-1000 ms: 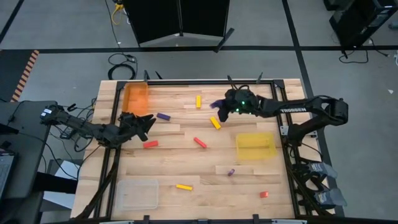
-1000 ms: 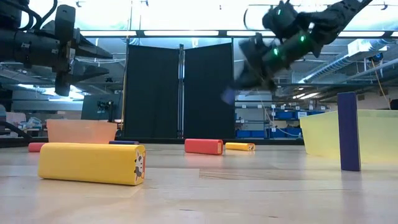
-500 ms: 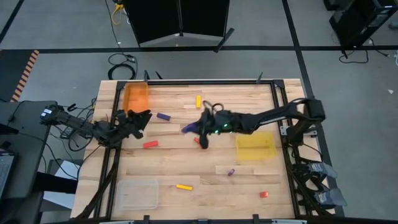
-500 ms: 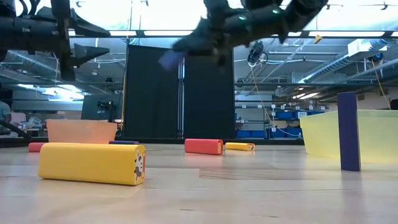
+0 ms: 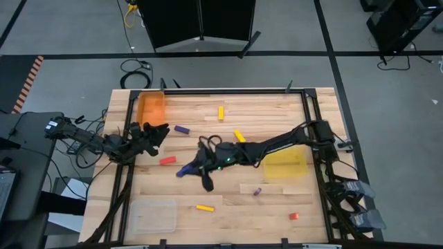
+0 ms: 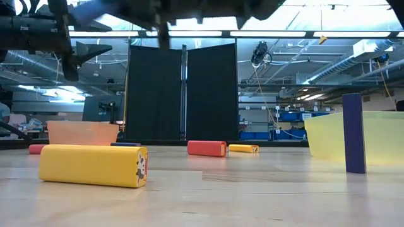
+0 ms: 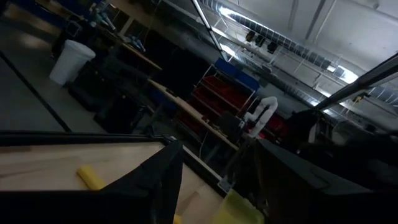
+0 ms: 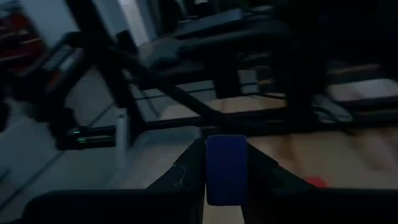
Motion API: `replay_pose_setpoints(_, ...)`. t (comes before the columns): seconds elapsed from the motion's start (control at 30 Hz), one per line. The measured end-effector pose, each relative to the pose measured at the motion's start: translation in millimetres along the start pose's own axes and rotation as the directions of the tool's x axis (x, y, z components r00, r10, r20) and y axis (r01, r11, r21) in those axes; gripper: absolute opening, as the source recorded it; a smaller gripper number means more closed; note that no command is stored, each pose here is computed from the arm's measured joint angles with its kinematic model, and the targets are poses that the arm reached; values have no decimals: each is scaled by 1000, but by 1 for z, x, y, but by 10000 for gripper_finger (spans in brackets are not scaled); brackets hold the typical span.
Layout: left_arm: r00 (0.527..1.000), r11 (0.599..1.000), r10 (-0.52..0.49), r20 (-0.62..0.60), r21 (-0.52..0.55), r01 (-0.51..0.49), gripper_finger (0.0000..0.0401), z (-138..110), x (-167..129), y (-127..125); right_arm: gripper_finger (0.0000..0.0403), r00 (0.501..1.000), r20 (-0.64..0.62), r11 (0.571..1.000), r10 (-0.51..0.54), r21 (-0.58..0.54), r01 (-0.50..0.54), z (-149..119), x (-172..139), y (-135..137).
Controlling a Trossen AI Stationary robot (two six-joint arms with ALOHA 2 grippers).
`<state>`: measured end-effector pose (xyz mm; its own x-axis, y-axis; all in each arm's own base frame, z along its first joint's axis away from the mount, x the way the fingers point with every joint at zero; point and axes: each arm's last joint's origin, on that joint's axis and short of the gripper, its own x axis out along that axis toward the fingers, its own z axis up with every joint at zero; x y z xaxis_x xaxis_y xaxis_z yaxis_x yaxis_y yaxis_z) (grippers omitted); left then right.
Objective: Sort blocks
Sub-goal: Put the top right purple block into the transparent bin
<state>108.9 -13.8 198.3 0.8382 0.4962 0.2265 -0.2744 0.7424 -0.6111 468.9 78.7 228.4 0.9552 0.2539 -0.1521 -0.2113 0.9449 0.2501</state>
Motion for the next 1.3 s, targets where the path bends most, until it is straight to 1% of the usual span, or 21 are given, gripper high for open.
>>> replay_pose_setpoints(0.27,1000,997,-11,-5,-82,10,207,0,0,0,69,996,19,996,88,-17,-88,-10,39,34)
replay_pose_setpoints(0.5,998,993,-53,-25,-105,50,207,-1,0,-2,69,993,50,994,106,-20,-105,-26,76,56)
replay_pose_setpoints(0.67,998,993,-63,-30,-105,60,207,-1,0,-2,69,991,46,992,125,-4,-125,-41,97,64)
replay_pose_setpoints(0.8,997,993,-64,-31,-103,60,207,-1,0,-2,69,993,-17,993,115,7,-115,-59,110,64)
replay_pose_setpoints(0.97,997,993,-64,-32,-102,60,207,-1,0,-2,69,992,-77,993,105,67,-100,-77,117,61)
replay_pose_setpoints(1.03,997,993,-64,-33,-102,60,207,-1,0,-2,74,991,-109,995,77,77,-69,-81,117,60)
replay_pose_setpoints(1.07,997,993,-64,-33,-101,60,207,-1,0,-2,88,991,-121,996,54,77,-44,-82,116,59)
replay_pose_setpoints(1.13,997,993,-63,-34,-100,59,207,-1,0,-2,136,990,-134,997,34,76,-24,-83,116,58)
replay_pose_setpoints(1.23,997,993,-64,-34,-101,60,207,-1,0,-2,222,992,-119,996,46,83,-37,-80,116,56)
replay_pose_setpoints(1.3,996,992,-77,-40,-101,72,207,-2,0,-2,269,994,-100,995,54,88,-45,-77,117,54)
